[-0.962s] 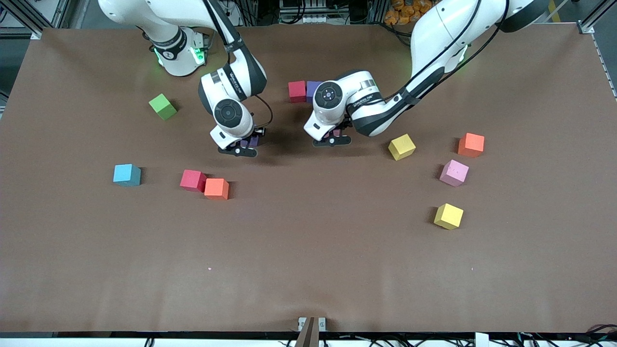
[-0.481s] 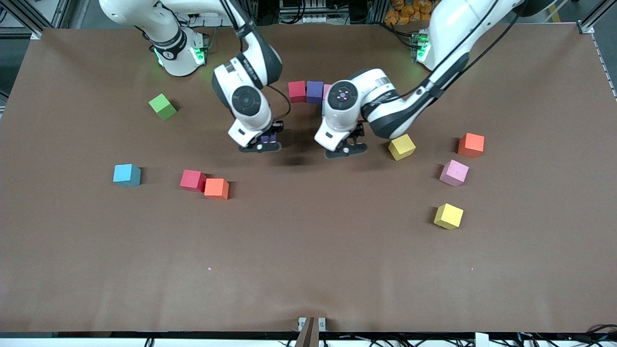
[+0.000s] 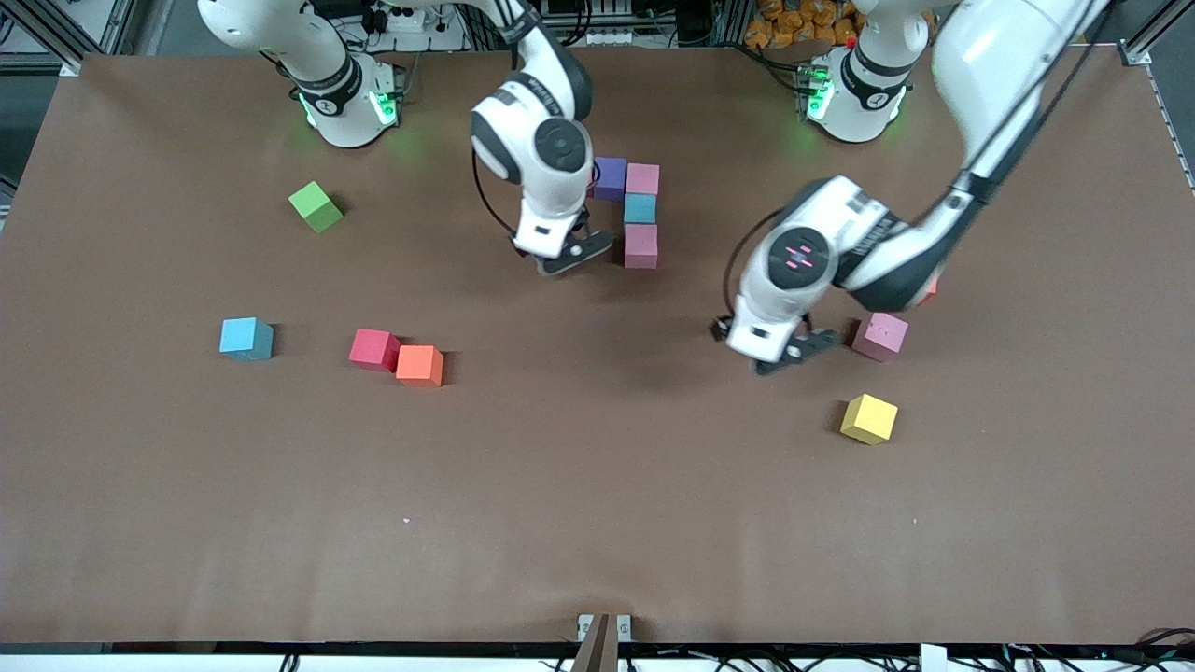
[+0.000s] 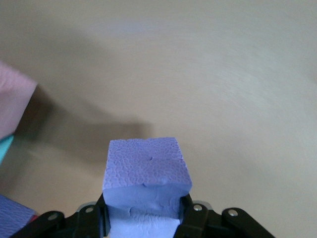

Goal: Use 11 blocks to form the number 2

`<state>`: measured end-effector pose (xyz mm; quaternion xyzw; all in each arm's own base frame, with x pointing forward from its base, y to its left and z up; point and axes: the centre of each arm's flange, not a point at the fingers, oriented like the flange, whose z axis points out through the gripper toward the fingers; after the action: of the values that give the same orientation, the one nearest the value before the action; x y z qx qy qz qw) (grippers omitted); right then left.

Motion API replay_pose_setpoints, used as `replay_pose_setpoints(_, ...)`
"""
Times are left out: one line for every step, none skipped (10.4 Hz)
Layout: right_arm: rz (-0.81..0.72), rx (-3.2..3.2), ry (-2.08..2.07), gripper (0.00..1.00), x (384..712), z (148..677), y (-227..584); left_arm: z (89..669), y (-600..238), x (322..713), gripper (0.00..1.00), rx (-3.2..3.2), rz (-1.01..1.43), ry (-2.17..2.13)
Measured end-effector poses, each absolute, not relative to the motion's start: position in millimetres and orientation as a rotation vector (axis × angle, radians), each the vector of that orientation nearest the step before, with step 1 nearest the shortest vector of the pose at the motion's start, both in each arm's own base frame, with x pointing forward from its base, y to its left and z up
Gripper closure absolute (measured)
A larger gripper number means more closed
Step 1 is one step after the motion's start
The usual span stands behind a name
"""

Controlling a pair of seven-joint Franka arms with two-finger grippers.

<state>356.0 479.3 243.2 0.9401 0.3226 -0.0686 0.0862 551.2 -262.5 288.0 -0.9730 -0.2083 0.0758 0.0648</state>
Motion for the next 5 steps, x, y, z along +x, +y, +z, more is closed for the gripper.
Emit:
replay_pose_setpoints(-0.161,2.703,1.082,0.47,339.9,234.6,497.4,284.6,-240.9,556.5,0.00,-2.915,0.253,-0.665)
replay_pose_setpoints(-0.125,2.611,1.197,0.47,326.6,228.7,512.2,278.5,-225.4,556.5,0.00,-2.898,0.285,-0.698)
replay_pose_setpoints(-0.112,2.524,1.325,0.47,318.2,225.4,522.0,271.6,-215.0,552.0,0.00,-2.889,0.334,-0.731)
replay_pose_setpoints(-0.117,2.449,1.450,0.47,315.6,224.5,527.8,266.3,-207.1,545.7,0.00,-2.883,0.382,-0.761)
replay_pose_setpoints(-0.118,2.390,1.552,0.47,317.9,227.1,532.1,263.8,-201.3,538.9,0.00,-2.886,0.418,-0.788)
